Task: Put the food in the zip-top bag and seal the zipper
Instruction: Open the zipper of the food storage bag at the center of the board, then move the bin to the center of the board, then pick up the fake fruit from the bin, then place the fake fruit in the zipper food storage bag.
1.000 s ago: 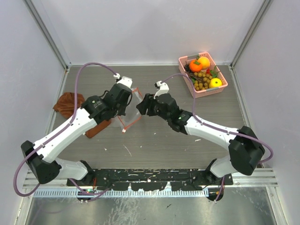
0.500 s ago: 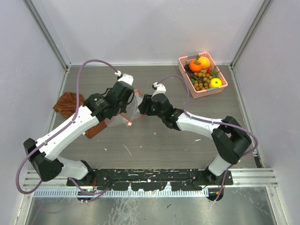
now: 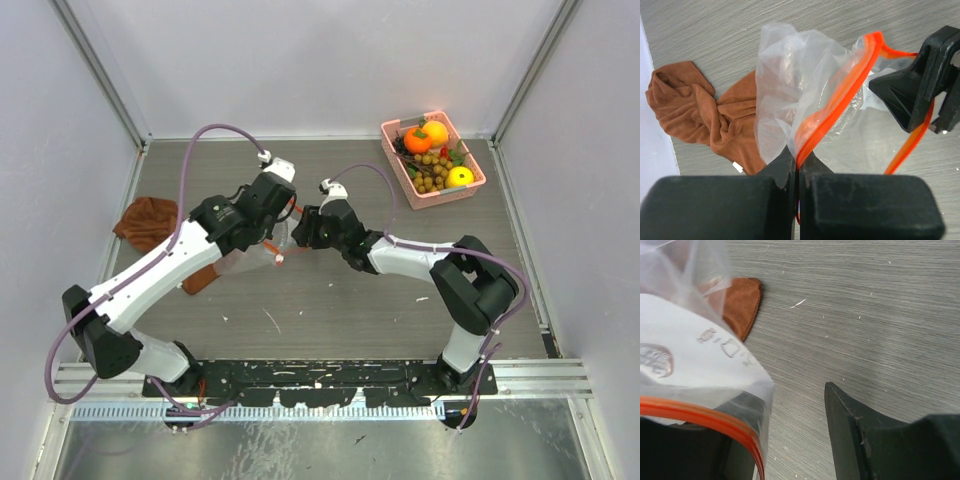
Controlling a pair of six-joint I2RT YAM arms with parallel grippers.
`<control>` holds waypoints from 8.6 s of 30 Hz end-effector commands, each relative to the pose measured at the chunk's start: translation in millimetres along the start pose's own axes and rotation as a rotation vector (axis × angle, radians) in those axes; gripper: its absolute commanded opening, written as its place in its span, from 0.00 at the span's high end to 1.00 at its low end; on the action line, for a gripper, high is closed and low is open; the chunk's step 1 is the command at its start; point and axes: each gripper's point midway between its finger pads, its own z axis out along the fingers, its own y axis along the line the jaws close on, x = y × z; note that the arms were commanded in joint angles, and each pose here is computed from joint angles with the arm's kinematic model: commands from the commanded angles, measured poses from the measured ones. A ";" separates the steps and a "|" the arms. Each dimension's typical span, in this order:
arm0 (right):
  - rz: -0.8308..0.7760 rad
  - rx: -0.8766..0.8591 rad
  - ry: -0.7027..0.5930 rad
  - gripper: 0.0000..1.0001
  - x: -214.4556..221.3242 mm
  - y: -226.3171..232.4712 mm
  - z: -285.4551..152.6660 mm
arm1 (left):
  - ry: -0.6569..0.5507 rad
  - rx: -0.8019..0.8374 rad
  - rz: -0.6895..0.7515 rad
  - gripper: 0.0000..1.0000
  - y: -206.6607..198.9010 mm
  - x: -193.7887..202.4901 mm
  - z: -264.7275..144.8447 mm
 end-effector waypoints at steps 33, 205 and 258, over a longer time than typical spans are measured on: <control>-0.223 0.317 -0.175 0.06 -145.4 -163.4 -95.9 | 0.066 -0.092 0.017 1.00 -9.6 -1.5 48.9; -0.243 -0.539 -0.168 0.42 -44.7 82.7 -98.5 | 0.030 0.179 -0.012 1.00 -35.8 -0.9 20.8; -0.386 -0.259 -0.149 0.00 -68.1 43.1 -126.6 | 0.011 0.189 -0.026 1.00 -34.7 -3.5 16.1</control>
